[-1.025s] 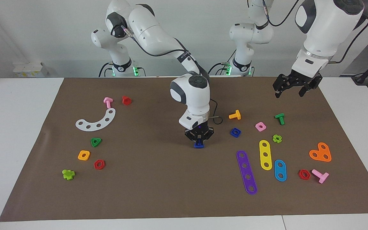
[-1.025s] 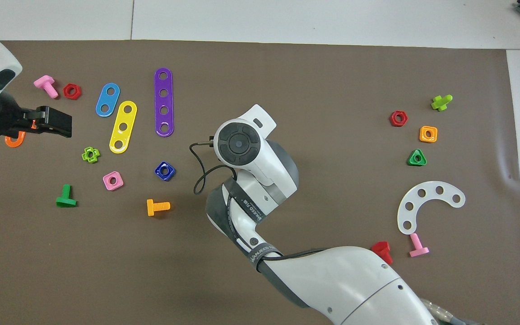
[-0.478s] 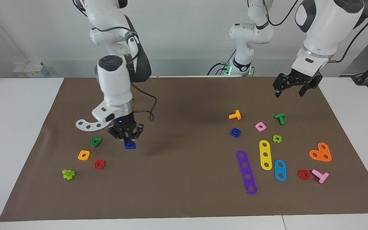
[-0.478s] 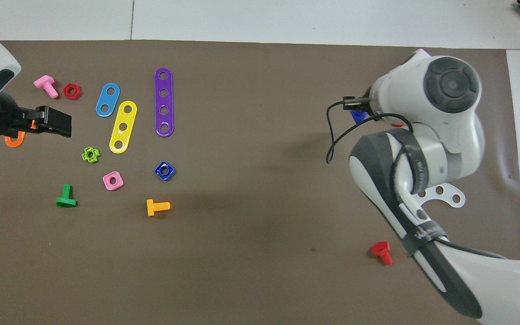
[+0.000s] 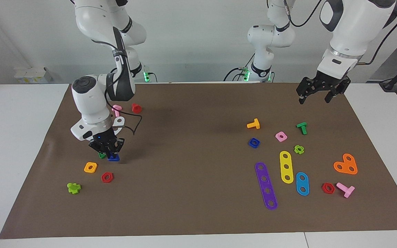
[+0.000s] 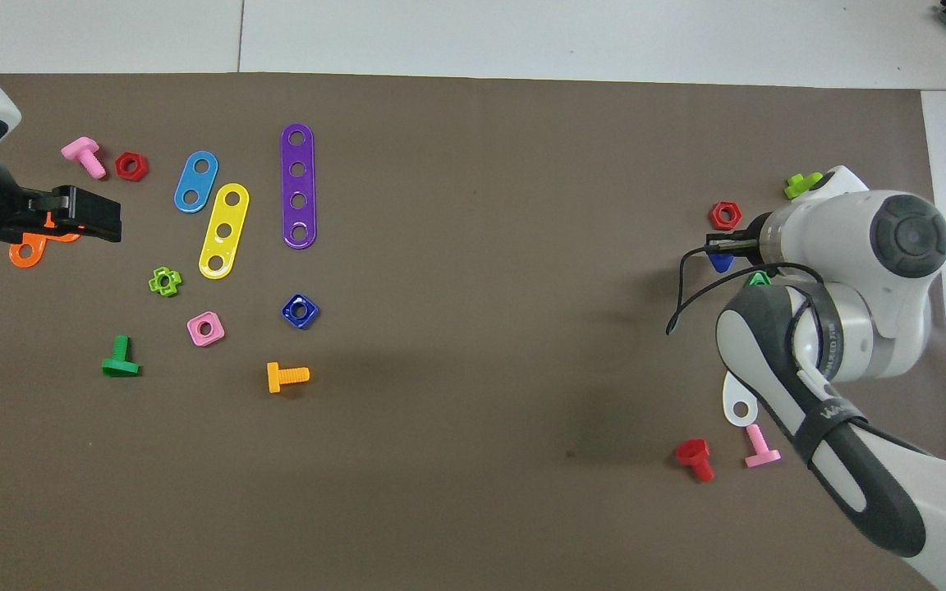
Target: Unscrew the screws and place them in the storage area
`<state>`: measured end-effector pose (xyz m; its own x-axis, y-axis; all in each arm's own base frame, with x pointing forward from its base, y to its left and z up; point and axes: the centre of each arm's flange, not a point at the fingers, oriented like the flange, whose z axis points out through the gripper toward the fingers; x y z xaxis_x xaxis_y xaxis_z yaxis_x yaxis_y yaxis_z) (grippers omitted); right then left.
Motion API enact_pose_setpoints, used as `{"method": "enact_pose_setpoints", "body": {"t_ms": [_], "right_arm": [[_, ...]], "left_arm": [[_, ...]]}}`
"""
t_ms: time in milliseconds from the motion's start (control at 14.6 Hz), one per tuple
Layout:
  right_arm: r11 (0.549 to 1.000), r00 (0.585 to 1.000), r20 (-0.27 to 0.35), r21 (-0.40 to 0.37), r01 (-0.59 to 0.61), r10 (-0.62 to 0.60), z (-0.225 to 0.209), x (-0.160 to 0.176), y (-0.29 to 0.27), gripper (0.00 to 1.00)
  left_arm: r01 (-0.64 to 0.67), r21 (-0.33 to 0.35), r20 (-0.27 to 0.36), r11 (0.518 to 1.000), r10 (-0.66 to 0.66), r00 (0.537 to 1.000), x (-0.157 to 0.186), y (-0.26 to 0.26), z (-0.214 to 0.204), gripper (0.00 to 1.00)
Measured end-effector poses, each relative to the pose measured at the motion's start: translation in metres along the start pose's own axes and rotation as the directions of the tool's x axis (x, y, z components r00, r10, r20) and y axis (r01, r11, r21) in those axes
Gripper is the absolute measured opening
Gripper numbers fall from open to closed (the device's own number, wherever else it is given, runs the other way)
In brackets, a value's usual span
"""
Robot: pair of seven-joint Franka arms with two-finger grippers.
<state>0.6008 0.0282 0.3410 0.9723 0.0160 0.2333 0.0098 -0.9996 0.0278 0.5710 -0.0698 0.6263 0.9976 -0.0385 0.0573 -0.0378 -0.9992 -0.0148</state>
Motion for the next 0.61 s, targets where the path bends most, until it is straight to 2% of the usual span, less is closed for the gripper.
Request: {"method": "enact_pose_setpoints", "body": {"t_ms": [137, 547, 615], "right_arm": [[1.0, 1.0, -0.013, 0.003, 0.003, -0.003, 0.014, -0.014, -0.001, 0.2], [1.0, 1.0, 0.011, 0.003, 0.002, -0.002, 0.024, -0.026, -0.001, 0.2], [1.0, 1.0, 0.011, 0.003, 0.001, -0.001, 0.024, -0.026, -0.001, 0.26]], "left_arm": [[0.001, -0.001, -0.005, 1.0, -0.001, 1.0, 0.0, 0.0, -0.003, 1.0], [0.001, -0.001, -0.007, 1.0, -0.001, 1.0, -0.001, -0.001, -0.004, 1.0], [0.001, -0.001, -0.007, 1.0, -0.001, 1.0, -0.001, -0.001, -0.004, 1.0]]}}
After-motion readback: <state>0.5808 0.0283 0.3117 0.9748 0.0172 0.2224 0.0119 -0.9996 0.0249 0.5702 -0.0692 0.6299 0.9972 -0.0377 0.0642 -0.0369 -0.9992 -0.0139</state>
